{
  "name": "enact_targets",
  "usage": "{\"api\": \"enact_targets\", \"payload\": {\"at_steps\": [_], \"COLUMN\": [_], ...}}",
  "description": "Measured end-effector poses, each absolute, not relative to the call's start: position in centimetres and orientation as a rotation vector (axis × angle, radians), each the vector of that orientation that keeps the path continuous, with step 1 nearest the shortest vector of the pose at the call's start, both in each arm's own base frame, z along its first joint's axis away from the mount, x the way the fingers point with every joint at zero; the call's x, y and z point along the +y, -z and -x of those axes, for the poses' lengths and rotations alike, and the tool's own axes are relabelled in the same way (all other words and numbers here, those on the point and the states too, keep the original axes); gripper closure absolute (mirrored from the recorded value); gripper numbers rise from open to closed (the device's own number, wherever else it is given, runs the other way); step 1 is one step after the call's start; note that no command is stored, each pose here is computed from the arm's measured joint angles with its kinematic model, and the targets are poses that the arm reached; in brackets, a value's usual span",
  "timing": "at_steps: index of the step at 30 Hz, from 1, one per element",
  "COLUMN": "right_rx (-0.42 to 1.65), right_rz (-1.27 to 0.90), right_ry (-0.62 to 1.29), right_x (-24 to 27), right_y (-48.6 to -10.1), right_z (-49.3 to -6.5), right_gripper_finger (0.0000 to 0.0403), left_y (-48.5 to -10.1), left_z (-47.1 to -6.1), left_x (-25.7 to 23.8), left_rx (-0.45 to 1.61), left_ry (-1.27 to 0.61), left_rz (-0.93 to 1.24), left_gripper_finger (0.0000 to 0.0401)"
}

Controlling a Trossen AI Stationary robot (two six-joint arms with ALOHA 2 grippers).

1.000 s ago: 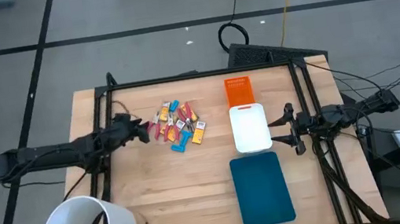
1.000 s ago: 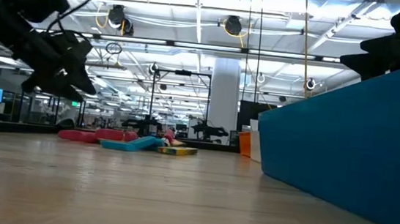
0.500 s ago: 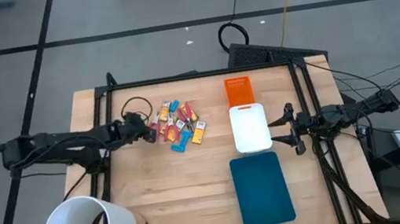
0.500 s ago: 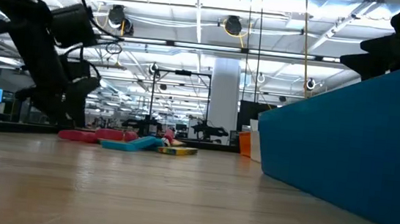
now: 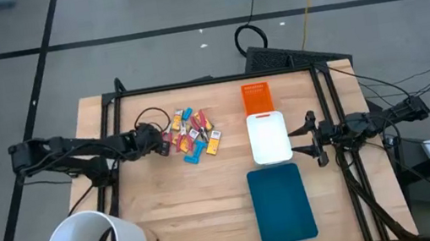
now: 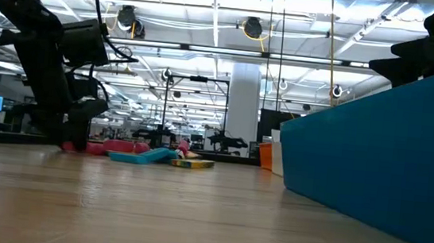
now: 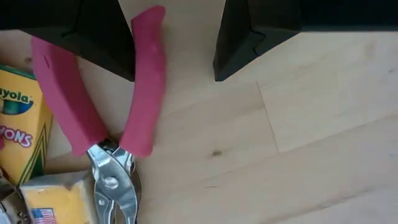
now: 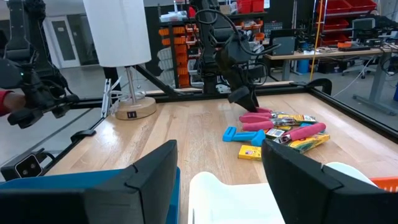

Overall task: Pick & Place School Supplies
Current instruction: Put the pink puncher into the blue bin

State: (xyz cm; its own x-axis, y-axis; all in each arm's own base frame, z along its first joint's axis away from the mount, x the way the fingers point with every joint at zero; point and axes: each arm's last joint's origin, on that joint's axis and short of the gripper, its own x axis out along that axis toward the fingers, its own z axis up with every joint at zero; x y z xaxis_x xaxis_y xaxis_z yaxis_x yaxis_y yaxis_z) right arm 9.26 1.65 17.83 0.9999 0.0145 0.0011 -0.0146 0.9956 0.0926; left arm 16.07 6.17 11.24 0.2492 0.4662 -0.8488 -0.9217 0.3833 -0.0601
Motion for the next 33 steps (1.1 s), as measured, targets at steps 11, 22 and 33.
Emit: {"api": "enact_targets", "payload": {"at_steps": [11,22,33], "right_rx": [0.000,0.000,-0.001], "right_rz": [-0.093,-0.093,-0.093], "right_ry": [-0.015,-0.015,-0.015], "right_x": [1.65,1.66,1.66], "right_y": [-17.82,-17.82,-17.83], "right_z": [-9.26,-9.26,-9.25], "right_gripper_finger": [0.0176,0.0177,0.0176], "left_y": [-11.28,-11.34,-11.55], "left_z": [-16.53,-16.55,-16.73], "left_x": [5.74,5.81,5.96], "left_rx": [0.873,0.851,0.815], "left_ry": [-0.957,-0.992,-1.022], "left_rz": [0.519,0.502,0.422], "left_gripper_finger": [0.0260,0.0334,0.0354]}}
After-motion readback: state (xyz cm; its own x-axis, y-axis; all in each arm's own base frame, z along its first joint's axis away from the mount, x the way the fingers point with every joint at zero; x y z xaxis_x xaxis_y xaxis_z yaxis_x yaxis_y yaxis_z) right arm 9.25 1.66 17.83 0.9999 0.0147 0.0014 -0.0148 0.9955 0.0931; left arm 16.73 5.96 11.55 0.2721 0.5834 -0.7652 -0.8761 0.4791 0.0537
